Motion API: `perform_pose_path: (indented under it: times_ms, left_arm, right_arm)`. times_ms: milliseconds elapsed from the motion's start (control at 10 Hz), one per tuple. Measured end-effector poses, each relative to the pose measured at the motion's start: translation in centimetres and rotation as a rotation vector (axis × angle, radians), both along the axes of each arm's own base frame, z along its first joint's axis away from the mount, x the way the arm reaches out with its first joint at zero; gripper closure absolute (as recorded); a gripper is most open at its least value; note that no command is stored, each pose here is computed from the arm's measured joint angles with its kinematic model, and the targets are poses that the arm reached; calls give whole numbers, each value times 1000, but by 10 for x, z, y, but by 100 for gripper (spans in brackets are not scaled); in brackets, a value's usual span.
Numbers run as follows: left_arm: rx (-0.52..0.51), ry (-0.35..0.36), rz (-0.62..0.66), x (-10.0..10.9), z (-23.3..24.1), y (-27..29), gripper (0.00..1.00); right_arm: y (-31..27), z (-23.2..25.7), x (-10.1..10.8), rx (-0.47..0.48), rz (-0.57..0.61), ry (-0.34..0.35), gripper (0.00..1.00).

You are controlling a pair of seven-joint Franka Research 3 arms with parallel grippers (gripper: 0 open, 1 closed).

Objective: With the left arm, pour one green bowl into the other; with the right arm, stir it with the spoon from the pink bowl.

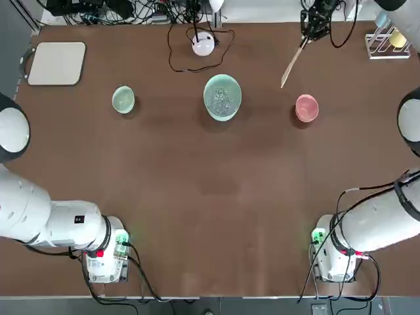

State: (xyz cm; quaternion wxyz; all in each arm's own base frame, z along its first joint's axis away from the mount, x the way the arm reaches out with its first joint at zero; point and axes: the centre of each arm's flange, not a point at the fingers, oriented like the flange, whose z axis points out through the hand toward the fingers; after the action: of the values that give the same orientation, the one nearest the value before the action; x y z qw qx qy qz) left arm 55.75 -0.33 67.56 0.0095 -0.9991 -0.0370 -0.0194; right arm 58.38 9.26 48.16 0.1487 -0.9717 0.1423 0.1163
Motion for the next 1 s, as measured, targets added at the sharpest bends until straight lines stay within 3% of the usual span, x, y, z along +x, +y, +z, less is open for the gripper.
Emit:
perform_pose_path:
  times_ms: [600,1000]
  left_arm:
    - [-42,31,20,-2,-5,10,0]
    - [-47,63,21,-2,-12,9,0]
  right_arm:
    - [-114,-51,-16,119,88,-17,95]
    - [-212,-78,-41,264,94,-111,95]
